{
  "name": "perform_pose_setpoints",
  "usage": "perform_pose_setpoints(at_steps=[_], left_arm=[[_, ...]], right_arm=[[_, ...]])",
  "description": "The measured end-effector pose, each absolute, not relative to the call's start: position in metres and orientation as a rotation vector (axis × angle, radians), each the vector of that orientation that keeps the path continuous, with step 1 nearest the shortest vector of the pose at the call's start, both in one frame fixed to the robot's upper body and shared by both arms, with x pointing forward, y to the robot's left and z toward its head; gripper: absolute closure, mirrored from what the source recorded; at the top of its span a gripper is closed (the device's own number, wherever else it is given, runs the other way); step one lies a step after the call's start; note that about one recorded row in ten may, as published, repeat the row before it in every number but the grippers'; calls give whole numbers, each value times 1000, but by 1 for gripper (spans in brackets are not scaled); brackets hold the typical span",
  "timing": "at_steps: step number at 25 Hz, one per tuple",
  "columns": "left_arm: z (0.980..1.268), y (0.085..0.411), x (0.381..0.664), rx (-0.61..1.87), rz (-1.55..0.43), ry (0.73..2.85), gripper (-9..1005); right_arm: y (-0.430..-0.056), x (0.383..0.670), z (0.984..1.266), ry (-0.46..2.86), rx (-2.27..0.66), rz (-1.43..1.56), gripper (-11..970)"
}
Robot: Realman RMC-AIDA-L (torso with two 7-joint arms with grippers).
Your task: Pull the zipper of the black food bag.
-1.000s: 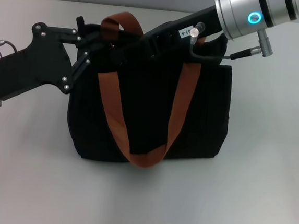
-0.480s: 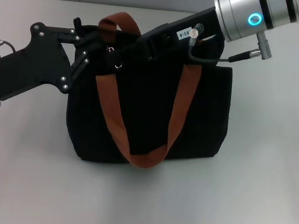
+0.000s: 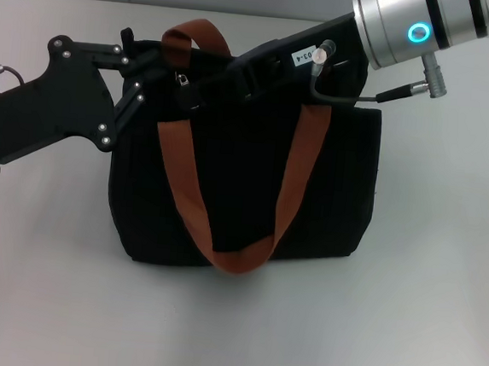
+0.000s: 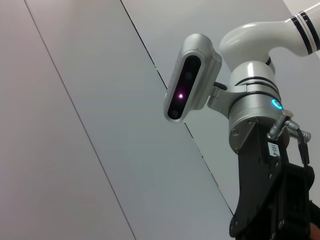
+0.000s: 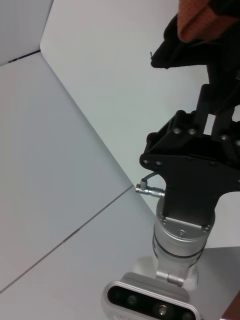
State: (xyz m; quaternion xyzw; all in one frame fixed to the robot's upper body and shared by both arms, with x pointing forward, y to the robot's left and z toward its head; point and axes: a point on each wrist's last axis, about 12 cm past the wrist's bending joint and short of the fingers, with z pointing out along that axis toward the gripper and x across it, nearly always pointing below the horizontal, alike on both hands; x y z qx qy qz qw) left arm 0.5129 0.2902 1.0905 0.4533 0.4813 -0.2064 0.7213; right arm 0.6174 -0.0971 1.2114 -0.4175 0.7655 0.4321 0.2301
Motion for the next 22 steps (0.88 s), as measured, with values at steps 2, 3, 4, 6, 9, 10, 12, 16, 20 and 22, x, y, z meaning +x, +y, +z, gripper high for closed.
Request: perform_pose_setpoints(at_steps=[2,3,4,6,9,10,12,16,20,22], left_arm=[[1091,290,513,1001,-456,1063,927],[1091,290,513,1001,-456,1063,927],[1090,290,513,1001,-456,1064,927],[1090,290,513,1001,-456,1064,927],[1090,290,513,1001,-455,1065,927],[1090,290,513,1001,-455,1065,927],[1090,290,513,1001,-455,1065,927],[1090,290,512,1001,-456,1066,928],[1090,291,512,1000,-455,1065,928],[1090,291,513,999,-454,1066,928]], right_arm=[[-97,617,1212,2100,-1155,1186,709],[-96,617,1212,2098,-1158,1185,715],[-96,617,1212,2097,-1160,1184,721],[-96,617,1213,2093,-1164,1182,732],[-96,617,1213,2089,-1167,1181,766],[-96,617,1213,2089,-1167,1181,788],[-95,617,1213,2088,-1169,1180,833],[-95,617,1214,2085,-1174,1179,903],[-94,617,1214,2075,-1186,1173,920],[-94,617,1214,2073,-1190,1170,947]])
